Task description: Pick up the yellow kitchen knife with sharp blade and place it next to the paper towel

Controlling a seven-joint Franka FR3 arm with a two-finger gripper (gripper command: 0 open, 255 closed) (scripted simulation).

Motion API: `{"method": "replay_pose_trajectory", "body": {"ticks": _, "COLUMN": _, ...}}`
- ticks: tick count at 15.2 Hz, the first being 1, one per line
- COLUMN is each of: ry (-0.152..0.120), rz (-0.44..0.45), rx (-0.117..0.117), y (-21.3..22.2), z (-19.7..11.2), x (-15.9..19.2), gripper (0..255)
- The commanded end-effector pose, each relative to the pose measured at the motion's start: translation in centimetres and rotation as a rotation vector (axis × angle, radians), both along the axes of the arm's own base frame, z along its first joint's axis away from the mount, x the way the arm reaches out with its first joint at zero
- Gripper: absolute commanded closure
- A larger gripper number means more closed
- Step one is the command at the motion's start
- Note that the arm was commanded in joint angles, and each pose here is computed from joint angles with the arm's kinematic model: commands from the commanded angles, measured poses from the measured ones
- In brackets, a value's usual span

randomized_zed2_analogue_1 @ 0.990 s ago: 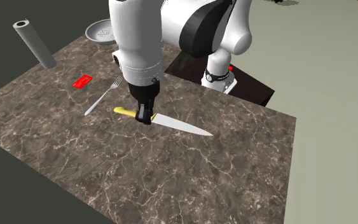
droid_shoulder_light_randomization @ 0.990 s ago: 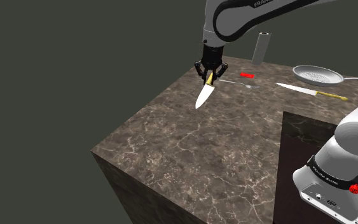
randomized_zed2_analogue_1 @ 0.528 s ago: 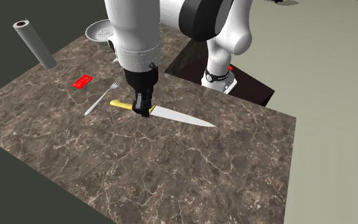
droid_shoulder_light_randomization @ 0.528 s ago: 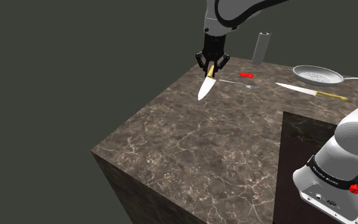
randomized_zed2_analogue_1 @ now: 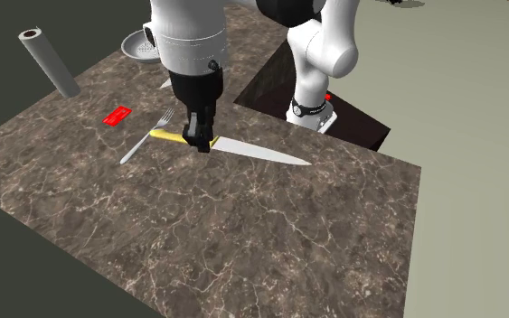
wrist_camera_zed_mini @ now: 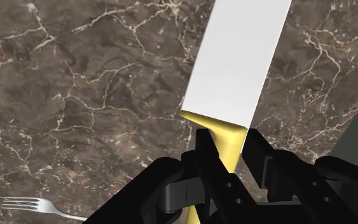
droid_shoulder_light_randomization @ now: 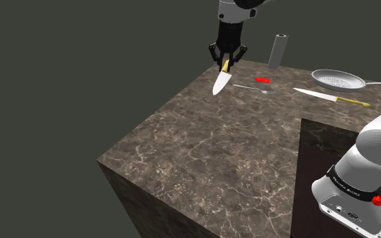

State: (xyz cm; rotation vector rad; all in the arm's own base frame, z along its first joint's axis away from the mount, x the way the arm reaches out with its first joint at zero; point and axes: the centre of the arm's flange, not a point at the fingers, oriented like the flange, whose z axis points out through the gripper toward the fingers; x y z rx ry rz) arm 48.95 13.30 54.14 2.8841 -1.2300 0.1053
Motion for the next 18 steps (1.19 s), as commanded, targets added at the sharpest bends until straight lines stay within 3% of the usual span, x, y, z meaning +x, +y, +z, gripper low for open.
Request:
{"method": "replay_pose_trajectory", "body": {"ticks": 1, "ry": 0.0, "rz": 0.0, "rx": 0.0, "y": 0.0, "z": 1.0, "x": 0.0, "gripper": 255}}
{"method": "replay_pose_trajectory", "body": {"ticks": 15, "ry": 0.0, "rz": 0.0, "rx": 0.0, "y": 0.0, "z": 8.3, "x": 0.0, "gripper": 255}}
{"method": "replay_pose_trajectory", "body": {"ticks": 18, "ry": 0.0, "rz": 0.0, "rx": 0.0, "y": -3.9, "z": 8.3, "x": 0.0, "gripper": 255}}
